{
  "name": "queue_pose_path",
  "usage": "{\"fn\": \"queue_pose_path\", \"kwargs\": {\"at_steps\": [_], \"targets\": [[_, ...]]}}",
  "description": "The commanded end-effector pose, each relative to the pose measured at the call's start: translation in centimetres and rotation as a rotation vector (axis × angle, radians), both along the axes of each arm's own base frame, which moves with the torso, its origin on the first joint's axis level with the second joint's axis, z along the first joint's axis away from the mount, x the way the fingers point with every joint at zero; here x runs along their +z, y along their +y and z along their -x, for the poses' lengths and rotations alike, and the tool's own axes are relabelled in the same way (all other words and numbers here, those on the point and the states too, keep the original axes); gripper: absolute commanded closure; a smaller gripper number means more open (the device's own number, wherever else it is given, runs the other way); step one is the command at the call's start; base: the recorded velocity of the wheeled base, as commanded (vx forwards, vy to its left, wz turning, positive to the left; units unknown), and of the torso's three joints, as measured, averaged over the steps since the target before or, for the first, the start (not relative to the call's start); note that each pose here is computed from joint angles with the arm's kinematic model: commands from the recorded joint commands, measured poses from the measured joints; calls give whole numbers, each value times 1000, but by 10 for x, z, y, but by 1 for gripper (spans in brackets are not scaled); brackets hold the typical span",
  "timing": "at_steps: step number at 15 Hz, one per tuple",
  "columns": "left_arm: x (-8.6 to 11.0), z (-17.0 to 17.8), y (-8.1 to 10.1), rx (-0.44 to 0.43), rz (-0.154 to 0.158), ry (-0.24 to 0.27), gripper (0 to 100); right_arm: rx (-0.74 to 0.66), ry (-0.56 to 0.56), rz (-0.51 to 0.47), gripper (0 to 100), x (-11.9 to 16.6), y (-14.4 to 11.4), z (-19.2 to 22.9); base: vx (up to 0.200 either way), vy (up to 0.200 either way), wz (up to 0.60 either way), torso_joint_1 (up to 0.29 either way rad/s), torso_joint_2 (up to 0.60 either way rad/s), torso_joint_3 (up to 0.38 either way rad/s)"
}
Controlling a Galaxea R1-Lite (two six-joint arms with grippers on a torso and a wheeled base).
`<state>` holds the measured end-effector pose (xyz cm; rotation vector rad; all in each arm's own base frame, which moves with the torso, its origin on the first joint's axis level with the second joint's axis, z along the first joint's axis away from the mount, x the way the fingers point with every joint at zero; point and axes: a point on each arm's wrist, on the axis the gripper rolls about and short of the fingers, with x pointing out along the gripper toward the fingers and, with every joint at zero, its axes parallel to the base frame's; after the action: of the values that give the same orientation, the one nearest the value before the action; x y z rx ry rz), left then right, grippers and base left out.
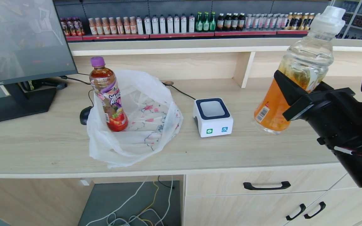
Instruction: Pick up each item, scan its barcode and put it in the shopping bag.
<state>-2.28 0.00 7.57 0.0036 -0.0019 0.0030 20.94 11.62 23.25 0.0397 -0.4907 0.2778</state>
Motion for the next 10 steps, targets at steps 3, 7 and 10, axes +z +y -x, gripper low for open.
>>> {"fn": "queue_pose_path", "kwargs": {"at_steps": [3, 7, 10], "targets": [[0, 0, 0, 0, -1, -1, 0, -61, 20, 44, 100, -7, 11, -11, 0, 0, 0, 0, 0, 0], [0, 0, 0, 0, 1, -1, 0, -81, -65, 130, 100, 12, 46, -26, 0, 0, 0, 0, 0, 0], [0, 0, 0, 0, -1, -1, 0, -104, -86, 210, 100, 27, 65, -34, 0, 0, 0, 0, 0, 0]]}}
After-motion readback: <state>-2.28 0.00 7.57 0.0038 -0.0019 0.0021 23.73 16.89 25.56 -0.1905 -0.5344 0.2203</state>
